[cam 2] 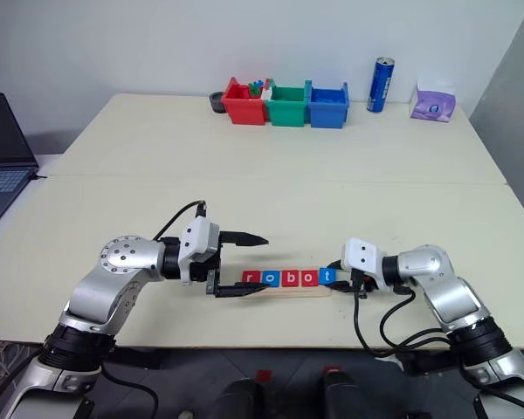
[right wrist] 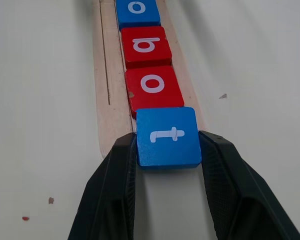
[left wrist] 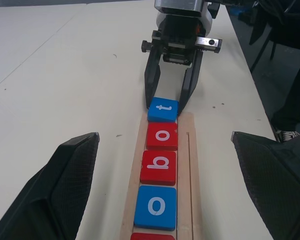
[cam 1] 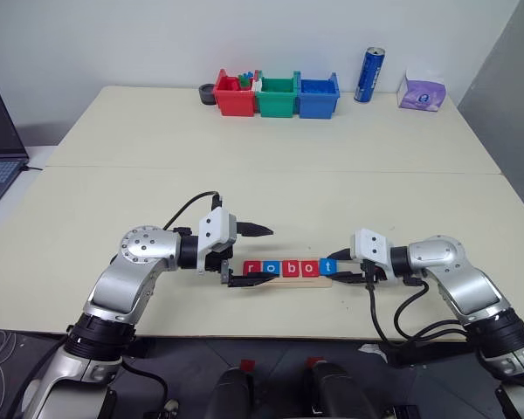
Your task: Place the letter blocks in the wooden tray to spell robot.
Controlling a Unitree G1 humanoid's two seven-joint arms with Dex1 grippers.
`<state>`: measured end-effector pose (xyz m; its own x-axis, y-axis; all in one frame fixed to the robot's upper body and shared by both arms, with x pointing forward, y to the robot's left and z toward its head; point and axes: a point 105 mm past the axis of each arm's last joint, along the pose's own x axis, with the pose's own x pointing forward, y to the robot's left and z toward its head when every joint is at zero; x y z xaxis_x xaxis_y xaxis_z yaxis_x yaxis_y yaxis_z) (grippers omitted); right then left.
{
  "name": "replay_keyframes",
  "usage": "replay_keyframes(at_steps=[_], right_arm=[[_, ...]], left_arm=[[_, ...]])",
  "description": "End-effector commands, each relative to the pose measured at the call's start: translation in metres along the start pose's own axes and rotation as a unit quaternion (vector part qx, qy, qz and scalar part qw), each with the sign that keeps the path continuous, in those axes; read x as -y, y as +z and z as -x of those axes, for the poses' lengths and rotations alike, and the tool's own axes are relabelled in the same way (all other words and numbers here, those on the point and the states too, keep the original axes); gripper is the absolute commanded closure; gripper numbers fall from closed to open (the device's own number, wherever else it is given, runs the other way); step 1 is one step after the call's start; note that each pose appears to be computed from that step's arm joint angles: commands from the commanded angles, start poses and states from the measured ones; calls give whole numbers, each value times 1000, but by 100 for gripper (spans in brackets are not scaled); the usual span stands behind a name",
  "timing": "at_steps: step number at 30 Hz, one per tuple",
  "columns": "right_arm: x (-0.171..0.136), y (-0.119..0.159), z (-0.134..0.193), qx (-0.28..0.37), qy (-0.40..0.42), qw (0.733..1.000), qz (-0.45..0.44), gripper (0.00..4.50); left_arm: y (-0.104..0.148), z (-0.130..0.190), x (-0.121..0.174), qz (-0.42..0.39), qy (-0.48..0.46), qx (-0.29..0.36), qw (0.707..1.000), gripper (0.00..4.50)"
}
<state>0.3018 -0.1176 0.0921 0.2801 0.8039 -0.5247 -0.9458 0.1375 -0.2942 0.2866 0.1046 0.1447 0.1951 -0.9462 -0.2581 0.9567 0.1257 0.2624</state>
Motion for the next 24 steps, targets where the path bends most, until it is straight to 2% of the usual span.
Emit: replay_keyframes(at_steps=[1, 24], right_arm=[[2, 11, -2, 13, 3, 1000, 21, 304], [1, 16, -2, 19, 20, 999, 23, 304]], left_arm=[[11, 1, -3, -20, 7, 11, 1000, 0], [10, 1, -4, -21, 10, 8, 1000, 0]])
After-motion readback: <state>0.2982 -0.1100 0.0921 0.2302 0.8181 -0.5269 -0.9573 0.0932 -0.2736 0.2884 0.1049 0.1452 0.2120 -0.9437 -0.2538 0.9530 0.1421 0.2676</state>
